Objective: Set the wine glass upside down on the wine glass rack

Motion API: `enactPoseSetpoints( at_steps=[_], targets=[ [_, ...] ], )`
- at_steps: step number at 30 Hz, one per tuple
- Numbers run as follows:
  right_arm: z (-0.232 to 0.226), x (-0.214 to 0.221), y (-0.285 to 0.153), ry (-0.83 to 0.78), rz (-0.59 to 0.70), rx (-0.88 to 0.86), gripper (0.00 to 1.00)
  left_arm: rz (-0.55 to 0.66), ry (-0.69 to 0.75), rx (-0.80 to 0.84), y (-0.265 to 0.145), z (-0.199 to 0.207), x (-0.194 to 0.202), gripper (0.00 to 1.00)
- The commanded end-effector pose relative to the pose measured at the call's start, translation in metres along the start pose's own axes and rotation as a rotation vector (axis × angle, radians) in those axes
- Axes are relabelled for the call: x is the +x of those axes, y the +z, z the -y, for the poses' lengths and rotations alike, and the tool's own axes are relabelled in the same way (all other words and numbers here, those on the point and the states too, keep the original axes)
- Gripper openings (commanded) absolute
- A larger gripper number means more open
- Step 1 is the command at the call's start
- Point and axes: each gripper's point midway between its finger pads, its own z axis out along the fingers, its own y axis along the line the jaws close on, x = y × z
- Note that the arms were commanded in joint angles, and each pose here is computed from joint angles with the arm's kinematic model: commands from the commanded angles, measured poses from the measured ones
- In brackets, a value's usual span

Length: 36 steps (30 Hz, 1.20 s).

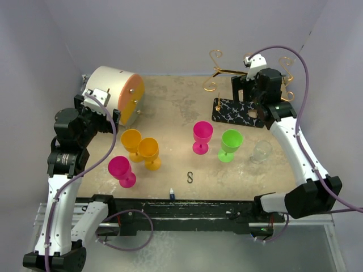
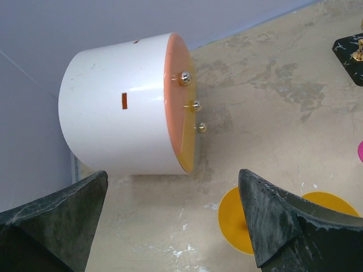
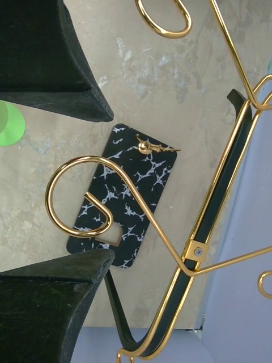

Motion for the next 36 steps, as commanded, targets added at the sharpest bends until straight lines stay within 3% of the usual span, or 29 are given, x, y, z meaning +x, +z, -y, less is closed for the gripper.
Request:
enactPoseSetpoints(
  at_steps=[1,6,21,36],
  targets=[
    [0.012,-0.03,-0.004,0.045,0.083,0.074,0.94,0.083,-0.002,0.005,-0.005,-0.002,-0.027,0.99],
    [0.013,-0.023,0.004,0.045,0.057,0.086,0.87,0.088,-0.001,0.016,-0.007,0.001,-0.028,0.99],
    [0.014,-0.024,0.017,0.02,0.043,0.091,0.56,0.072,0.002,0.055,-0.004,0.007,-0.022,0.99],
    [-0.022,-0.029,-0.002,-0.057,0.037,-0.071,0.09,0.052,0.003,0.085,0.0,0.013,-0.013,0.99]
  ],
)
